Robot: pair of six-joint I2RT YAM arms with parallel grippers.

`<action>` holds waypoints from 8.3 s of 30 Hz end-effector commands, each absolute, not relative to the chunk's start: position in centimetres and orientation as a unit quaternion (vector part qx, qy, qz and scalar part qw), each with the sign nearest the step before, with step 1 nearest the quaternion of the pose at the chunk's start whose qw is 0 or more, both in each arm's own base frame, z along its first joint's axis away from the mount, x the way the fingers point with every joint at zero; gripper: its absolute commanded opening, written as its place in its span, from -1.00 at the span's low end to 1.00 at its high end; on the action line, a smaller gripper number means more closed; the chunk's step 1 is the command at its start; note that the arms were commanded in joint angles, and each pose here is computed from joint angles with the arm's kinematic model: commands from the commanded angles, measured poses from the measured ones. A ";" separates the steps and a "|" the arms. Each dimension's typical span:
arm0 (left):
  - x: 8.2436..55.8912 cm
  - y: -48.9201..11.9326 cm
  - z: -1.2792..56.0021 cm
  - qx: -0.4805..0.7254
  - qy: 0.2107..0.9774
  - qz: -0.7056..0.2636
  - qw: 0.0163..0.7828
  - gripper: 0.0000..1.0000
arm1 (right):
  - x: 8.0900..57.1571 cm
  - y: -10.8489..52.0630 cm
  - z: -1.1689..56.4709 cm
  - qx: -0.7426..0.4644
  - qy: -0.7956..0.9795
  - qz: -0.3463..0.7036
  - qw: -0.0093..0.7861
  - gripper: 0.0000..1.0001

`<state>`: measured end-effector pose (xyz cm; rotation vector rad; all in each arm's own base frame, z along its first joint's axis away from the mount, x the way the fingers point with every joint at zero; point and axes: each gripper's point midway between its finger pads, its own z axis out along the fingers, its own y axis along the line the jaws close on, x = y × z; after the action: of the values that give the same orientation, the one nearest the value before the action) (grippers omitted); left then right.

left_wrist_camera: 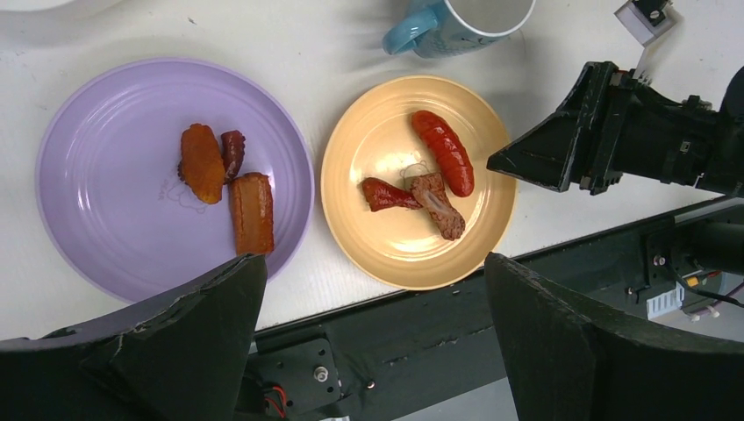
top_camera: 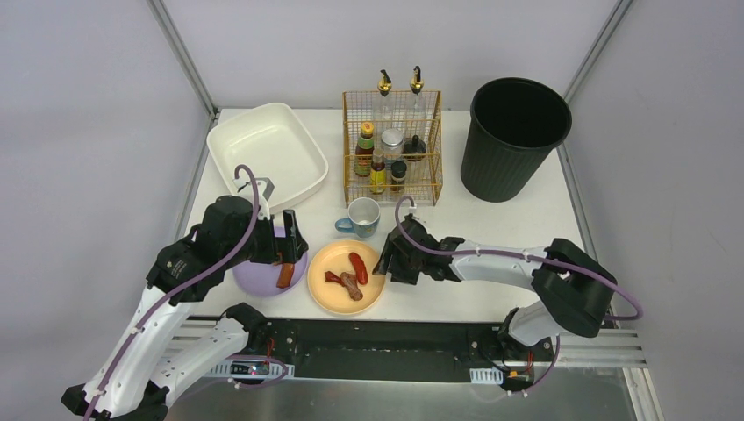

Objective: Clear the kitchen counter

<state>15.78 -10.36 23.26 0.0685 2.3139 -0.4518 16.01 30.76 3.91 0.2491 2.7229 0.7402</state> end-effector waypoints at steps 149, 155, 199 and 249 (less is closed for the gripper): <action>15.3 -14.3 20.6 0.102 0.905 -0.250 0.330 0.99 | 42.2 -13.7 39.9 0.307 0.758 -0.213 0.536 -1.00; 15.3 -14.4 20.6 0.100 0.904 -0.252 0.331 0.99 | 43.1 -12.6 42.1 0.223 0.728 -0.314 0.567 -1.00; 14.3 -14.2 21.6 0.098 0.895 -0.269 0.343 0.99 | 41.9 -2.2 51.8 0.017 0.588 -0.448 0.674 -1.00; 15.6 -13.7 31.8 -0.087 0.808 -0.373 0.448 0.99 | 24.0 23.8 33.5 -0.022 0.859 0.338 0.384 -1.00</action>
<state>14.51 -13.97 29.54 -0.0924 2.1046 -0.8828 25.12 20.90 31.74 -0.0355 2.2379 0.6899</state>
